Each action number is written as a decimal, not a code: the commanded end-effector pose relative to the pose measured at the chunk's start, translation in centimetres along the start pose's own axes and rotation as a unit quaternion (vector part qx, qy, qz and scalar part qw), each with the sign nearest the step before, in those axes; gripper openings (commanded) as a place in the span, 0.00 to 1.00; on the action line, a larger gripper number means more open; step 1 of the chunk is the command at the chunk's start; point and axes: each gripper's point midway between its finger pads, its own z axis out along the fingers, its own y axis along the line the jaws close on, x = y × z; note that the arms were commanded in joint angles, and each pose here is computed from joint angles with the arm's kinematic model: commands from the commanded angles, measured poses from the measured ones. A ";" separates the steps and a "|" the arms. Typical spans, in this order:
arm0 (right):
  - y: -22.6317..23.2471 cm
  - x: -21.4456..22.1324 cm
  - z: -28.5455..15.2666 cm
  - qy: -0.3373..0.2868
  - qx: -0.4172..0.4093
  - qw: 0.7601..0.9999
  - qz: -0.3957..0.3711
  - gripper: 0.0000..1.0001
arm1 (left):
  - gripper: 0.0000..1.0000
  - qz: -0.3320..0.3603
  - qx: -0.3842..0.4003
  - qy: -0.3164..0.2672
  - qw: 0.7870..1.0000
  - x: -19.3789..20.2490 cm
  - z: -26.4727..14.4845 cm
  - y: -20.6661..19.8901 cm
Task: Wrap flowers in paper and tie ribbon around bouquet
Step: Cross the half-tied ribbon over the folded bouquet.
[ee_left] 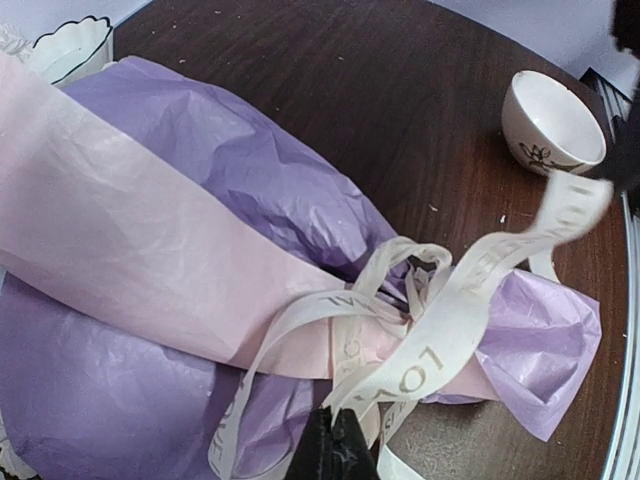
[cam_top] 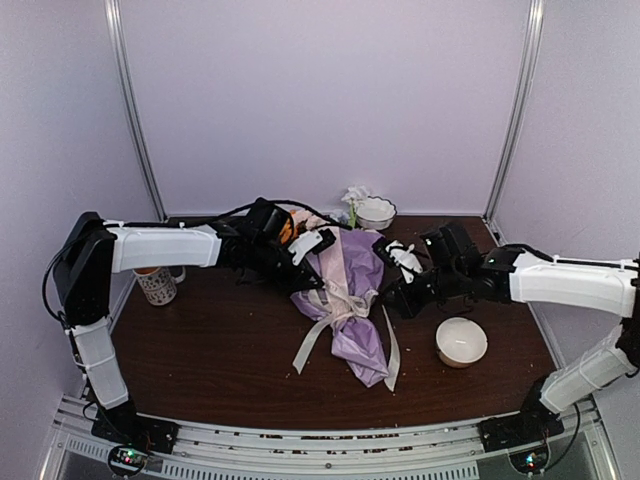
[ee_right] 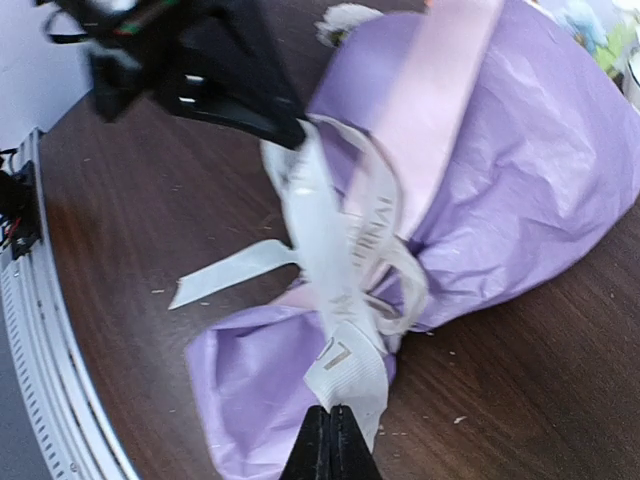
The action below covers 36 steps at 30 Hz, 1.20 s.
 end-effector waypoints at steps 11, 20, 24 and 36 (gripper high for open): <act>21.8 -4.7 2.9 -0.028 -0.223 0.966 -0.130 0.00 | 0.00 -0.006 -0.010 -0.022 1.000 -1.0 0.7 1.4; 24.2 -7.1 5.8 -0.034 -0.218 0.964 -0.148 0.08 | 0.00 -0.006 0.010 -0.020 1.000 -0.4 0.6 1.3; 23.0 -6.0 5.0 -0.033 -0.198 0.968 -0.153 0.29 | 0.00 -0.001 0.022 -0.025 0.999 -0.4 0.7 0.8; 13.0 -4.9 -0.2 -0.077 -0.127 0.989 -0.029 0.44 | 0.00 0.036 0.034 -0.047 0.998 -1.6 0.7 -0.8</act>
